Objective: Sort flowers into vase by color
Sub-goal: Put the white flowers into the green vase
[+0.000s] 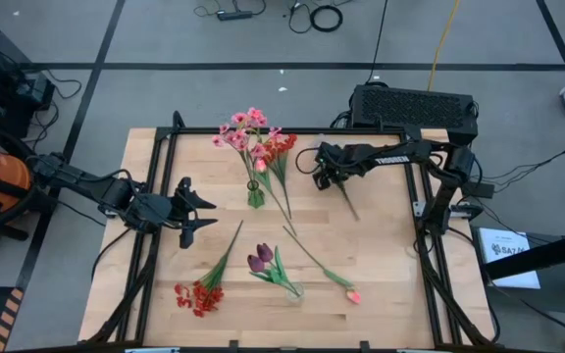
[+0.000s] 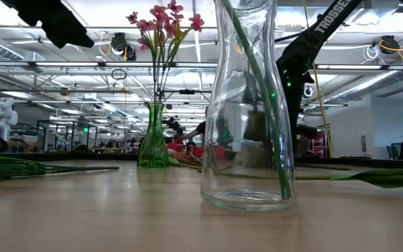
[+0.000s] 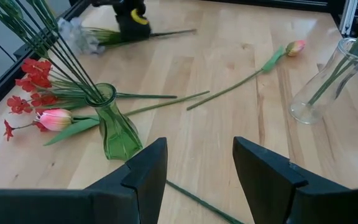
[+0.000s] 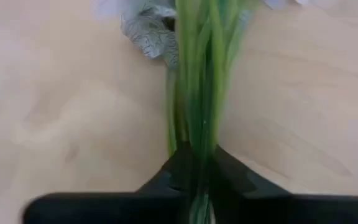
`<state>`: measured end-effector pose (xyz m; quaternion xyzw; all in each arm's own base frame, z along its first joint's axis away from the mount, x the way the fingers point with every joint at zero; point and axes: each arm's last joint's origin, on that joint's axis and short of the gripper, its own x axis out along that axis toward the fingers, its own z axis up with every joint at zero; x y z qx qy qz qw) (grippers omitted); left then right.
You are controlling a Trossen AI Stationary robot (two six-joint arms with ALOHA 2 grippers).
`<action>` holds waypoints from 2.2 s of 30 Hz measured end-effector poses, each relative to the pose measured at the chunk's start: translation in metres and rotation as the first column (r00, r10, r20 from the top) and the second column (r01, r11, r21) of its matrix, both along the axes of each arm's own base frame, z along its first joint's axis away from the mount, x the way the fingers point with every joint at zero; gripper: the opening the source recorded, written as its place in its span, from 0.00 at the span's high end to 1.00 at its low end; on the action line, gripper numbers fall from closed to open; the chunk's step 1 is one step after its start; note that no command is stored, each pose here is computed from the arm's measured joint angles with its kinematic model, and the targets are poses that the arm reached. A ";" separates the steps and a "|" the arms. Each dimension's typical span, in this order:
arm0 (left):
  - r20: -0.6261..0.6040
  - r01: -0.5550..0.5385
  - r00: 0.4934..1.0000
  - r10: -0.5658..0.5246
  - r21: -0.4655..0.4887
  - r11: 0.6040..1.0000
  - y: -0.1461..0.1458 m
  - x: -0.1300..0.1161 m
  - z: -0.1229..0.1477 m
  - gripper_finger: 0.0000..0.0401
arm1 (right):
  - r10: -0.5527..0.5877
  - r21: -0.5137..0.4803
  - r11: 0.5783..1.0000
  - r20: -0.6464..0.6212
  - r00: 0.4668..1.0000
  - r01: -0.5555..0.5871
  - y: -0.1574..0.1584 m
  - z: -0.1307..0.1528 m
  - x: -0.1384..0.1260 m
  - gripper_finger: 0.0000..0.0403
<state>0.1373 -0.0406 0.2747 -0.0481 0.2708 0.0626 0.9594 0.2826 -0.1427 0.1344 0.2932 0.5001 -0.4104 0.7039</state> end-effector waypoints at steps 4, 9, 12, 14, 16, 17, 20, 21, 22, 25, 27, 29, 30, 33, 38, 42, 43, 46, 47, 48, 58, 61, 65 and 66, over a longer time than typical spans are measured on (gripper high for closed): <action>-0.002 0.007 1.000 -0.007 -0.005 1.000 0.000 0.000 0.000 0.53 | 0.206 0.062 0.976 0.008 0.978 -0.206 0.009 0.007 0.000 0.97; -0.003 0.012 1.000 -0.012 -0.009 1.000 0.000 0.000 0.000 0.53 | 0.231 0.072 0.972 -0.084 0.969 -0.225 0.017 0.028 -0.018 0.99; -0.003 0.013 1.000 -0.013 -0.008 1.000 0.000 0.000 0.000 0.53 | 0.228 -0.020 0.973 -0.076 0.971 -0.230 0.022 0.051 -0.025 0.99; -0.003 0.013 1.000 -0.013 -0.009 1.000 0.000 0.000 0.000 0.53 | 0.244 -0.109 0.964 -0.002 0.970 -0.243 0.025 0.073 -0.028 0.99; -0.003 0.013 1.000 -0.013 -0.009 1.000 0.000 0.000 0.000 0.53 | 0.297 -0.226 0.937 0.118 0.947 -0.266 0.029 0.100 -0.029 1.00; -0.003 0.013 1.000 -0.013 -0.010 1.000 0.000 0.000 0.000 0.53 | 0.330 -0.289 0.918 0.174 0.928 -0.272 0.032 0.114 -0.030 1.00; -0.002 0.014 1.000 -0.014 -0.010 1.000 -0.001 0.000 0.000 0.53 | 0.445 -0.484 0.835 0.316 0.838 -0.261 0.043 0.150 -0.038 1.00; -0.002 0.013 1.000 -0.013 -0.010 1.000 0.000 0.000 0.000 0.53 | 0.479 -0.542 0.805 0.353 0.804 -0.241 0.046 0.159 -0.043 1.00; -0.002 0.013 1.000 -0.013 -0.010 1.000 0.000 0.000 0.000 0.53 | 0.507 -0.594 0.776 0.387 0.770 -0.212 0.049 0.165 -0.049 1.00; -0.002 0.014 1.000 -0.014 -0.010 1.000 0.000 0.000 0.000 0.53 | 0.620 -0.723 0.683 0.497 0.607 -0.106 0.059 0.176 -0.066 1.00; -0.002 0.014 1.000 -0.014 -0.010 1.000 -0.001 0.000 0.000 0.53 | 0.698 -0.776 0.631 0.556 0.451 -0.019 0.065 0.173 -0.076 1.00; -0.003 0.014 1.000 -0.014 -0.010 1.000 -0.001 0.000 0.000 0.53 | 0.748 -0.794 0.602 0.598 0.290 0.084 0.071 0.164 -0.084 1.00; -0.003 0.014 1.000 -0.014 -0.010 1.000 -0.001 0.000 0.000 0.53 | 0.761 -0.791 0.597 0.610 0.220 0.132 0.073 0.159 -0.087 1.00; -0.003 0.014 1.000 -0.015 -0.009 1.000 0.000 0.000 0.000 0.53 | 0.784 -0.775 0.588 0.617 0.074 0.230 0.081 0.144 -0.092 1.00; -0.003 0.012 1.000 -0.012 -0.007 1.000 0.000 0.000 0.000 0.53 | 0.748 -0.749 0.656 0.661 0.048 0.093 0.089 0.119 -0.078 0.99; -0.002 0.008 1.000 -0.008 -0.003 1.000 0.000 0.000 0.000 0.53 | 0.814 -0.813 0.580 0.577 -0.058 0.044 0.101 0.123 -0.065 0.99; -0.002 0.008 1.000 -0.008 -0.002 1.000 0.000 0.000 0.000 0.53 | 0.834 -0.832 0.551 0.547 -0.076 0.056 0.104 0.125 -0.061 1.00; -0.003 0.012 1.000 -0.012 0.006 1.000 0.000 0.000 0.000 0.53 | 0.882 -0.876 0.470 0.462 -0.095 0.108 0.110 0.136 -0.047 1.00; -0.003 0.014 1.000 -0.014 0.010 1.000 0.000 0.000 0.000 0.53 | 0.894 -0.887 0.447 0.438 -0.095 0.118 0.112 0.140 -0.041 1.00; -0.004 0.019 1.000 -0.019 0.019 1.000 0.000 0.000 0.000 0.53 | 0.904 -0.895 0.427 0.418 -0.090 0.131 0.112 0.145 -0.033 1.00; -0.004 0.013 1.000 -0.013 0.027 1.000 0.000 0.000 0.000 0.53 | 0.938 -0.922 0.345 0.340 -0.060 0.174 0.104 0.161 0.063 1.00; -0.006 0.024 1.000 -0.023 0.052 0.998 0.000 0.000 0.000 0.53 | 0.934 -0.916 0.357 0.352 -0.061 0.185 0.098 0.153 0.084 1.00; -0.006 0.026 1.000 -0.025 0.055 0.998 0.000 0.000 0.000 0.53 | 0.921 -0.894 0.390 0.381 -0.086 0.222 0.089 0.143 0.101 1.00; -0.006 0.026 1.000 -0.025 0.055 0.998 0.000 0.000 0.000 0.53 | 0.917 -0.891 0.399 0.390 -0.085 0.215 0.088 0.139 0.105 1.00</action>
